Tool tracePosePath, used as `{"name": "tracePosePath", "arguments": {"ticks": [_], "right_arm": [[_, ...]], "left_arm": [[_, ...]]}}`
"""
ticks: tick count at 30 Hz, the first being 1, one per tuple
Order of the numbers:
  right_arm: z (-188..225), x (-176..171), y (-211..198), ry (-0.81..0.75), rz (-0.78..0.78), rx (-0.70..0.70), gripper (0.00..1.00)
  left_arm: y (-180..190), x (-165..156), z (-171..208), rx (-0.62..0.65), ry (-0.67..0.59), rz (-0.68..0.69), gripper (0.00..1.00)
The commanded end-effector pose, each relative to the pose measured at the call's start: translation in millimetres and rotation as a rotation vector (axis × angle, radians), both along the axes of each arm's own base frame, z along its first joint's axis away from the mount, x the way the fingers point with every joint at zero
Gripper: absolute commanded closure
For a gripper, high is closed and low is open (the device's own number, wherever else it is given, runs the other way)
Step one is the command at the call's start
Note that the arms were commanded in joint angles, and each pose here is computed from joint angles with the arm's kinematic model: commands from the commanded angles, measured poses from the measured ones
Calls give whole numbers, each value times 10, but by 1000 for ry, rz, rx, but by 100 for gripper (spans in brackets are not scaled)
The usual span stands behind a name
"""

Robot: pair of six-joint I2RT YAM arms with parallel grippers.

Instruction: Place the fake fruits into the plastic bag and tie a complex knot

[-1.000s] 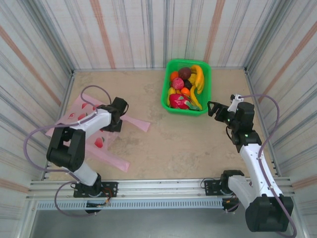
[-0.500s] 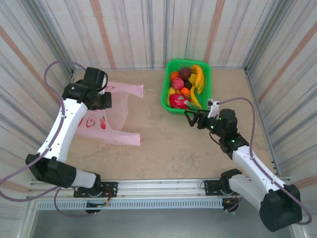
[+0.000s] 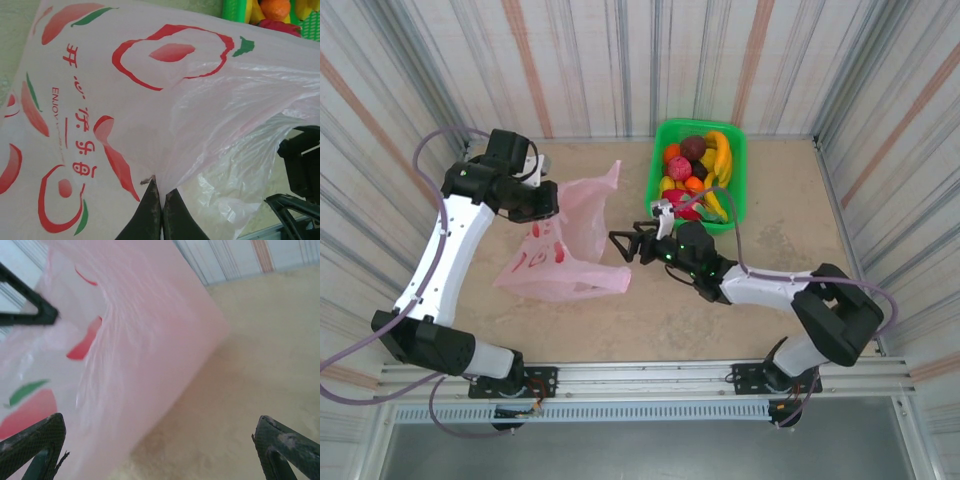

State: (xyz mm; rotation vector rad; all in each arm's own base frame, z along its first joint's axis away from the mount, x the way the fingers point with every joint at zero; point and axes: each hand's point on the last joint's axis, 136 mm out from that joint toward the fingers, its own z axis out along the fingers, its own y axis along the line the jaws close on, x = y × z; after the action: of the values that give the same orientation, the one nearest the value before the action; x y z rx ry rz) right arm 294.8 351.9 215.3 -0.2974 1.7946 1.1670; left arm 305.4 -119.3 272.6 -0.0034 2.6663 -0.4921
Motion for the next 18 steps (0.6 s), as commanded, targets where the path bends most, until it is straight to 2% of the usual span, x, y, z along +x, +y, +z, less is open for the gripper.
{"name": "tracePosePath", "arguments": {"ticks": [1, 8, 12, 14, 18], "right_arm": [[306, 146, 80, -33, -44, 109, 1], [286, 230, 259, -9, -26, 110, 1], [212, 352, 317, 17, -62, 91, 10], [158, 408, 318, 40, -90, 80, 22], [-42, 506, 209, 123, -176, -10, 68]], "left_arm": [[-68, -78, 77, -56, -9, -10, 100], [-137, -96, 74, -90, -16, -25, 100], [-176, -99, 78, -100, -18, -40, 100], [-168, -101, 93, -94, -26, -45, 100], [-50, -124, 186, -26, -58, -51, 100]]}}
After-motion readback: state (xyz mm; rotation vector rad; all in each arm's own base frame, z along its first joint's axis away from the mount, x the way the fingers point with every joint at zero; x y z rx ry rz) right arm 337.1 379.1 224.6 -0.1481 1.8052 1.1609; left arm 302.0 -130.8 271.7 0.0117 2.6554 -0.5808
